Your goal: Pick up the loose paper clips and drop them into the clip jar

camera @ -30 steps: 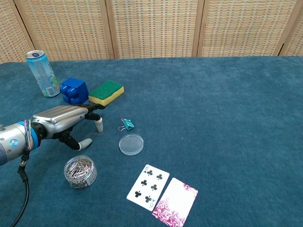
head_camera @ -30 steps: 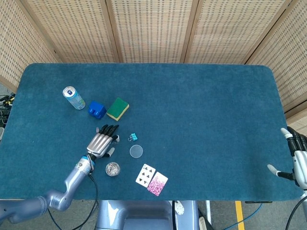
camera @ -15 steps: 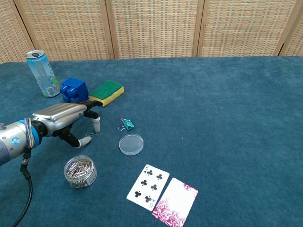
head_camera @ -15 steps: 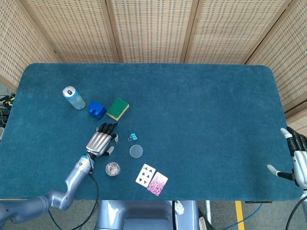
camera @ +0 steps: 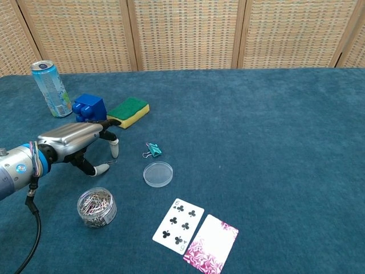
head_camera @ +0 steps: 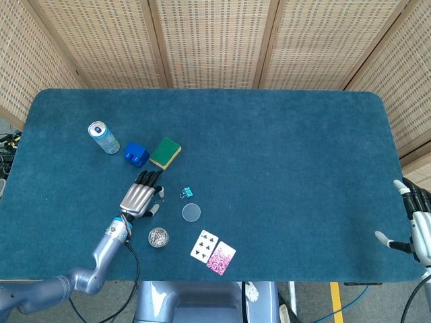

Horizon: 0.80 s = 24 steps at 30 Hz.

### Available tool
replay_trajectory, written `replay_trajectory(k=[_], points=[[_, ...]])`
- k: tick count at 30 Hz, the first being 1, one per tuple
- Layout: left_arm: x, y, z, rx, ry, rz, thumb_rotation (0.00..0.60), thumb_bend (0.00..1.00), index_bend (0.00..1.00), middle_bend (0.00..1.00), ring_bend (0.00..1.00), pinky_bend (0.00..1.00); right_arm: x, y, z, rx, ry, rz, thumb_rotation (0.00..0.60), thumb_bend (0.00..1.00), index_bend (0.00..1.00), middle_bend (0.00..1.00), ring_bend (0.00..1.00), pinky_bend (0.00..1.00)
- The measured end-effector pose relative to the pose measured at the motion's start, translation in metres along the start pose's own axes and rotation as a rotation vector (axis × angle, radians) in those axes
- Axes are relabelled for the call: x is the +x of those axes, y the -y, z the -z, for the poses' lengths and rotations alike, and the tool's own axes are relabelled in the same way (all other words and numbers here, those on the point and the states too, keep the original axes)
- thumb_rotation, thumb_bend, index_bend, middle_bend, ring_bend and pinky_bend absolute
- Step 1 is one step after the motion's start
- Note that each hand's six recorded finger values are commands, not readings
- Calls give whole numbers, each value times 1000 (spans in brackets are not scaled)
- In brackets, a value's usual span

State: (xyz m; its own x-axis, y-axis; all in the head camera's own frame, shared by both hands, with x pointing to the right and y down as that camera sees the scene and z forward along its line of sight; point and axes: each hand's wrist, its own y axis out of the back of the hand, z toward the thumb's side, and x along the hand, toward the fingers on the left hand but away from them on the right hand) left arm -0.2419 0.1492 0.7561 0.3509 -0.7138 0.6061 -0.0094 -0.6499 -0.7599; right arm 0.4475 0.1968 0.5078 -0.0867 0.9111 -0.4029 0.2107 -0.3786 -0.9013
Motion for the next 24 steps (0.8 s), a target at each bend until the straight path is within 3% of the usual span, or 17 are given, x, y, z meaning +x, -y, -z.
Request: replay_trajectory(k=[16, 24], points=[[2, 6, 4, 18, -53, -4, 600, 366, 600, 0, 0, 0, -1, 1, 0, -4, -1, -3, 600, 0, 0, 0, 0, 0], [0, 4, 9, 22, -60, -5, 600, 413, 690, 0, 0, 0, -1, 1, 0, -4, -2, -3, 600, 0, 0, 0, 0, 0]])
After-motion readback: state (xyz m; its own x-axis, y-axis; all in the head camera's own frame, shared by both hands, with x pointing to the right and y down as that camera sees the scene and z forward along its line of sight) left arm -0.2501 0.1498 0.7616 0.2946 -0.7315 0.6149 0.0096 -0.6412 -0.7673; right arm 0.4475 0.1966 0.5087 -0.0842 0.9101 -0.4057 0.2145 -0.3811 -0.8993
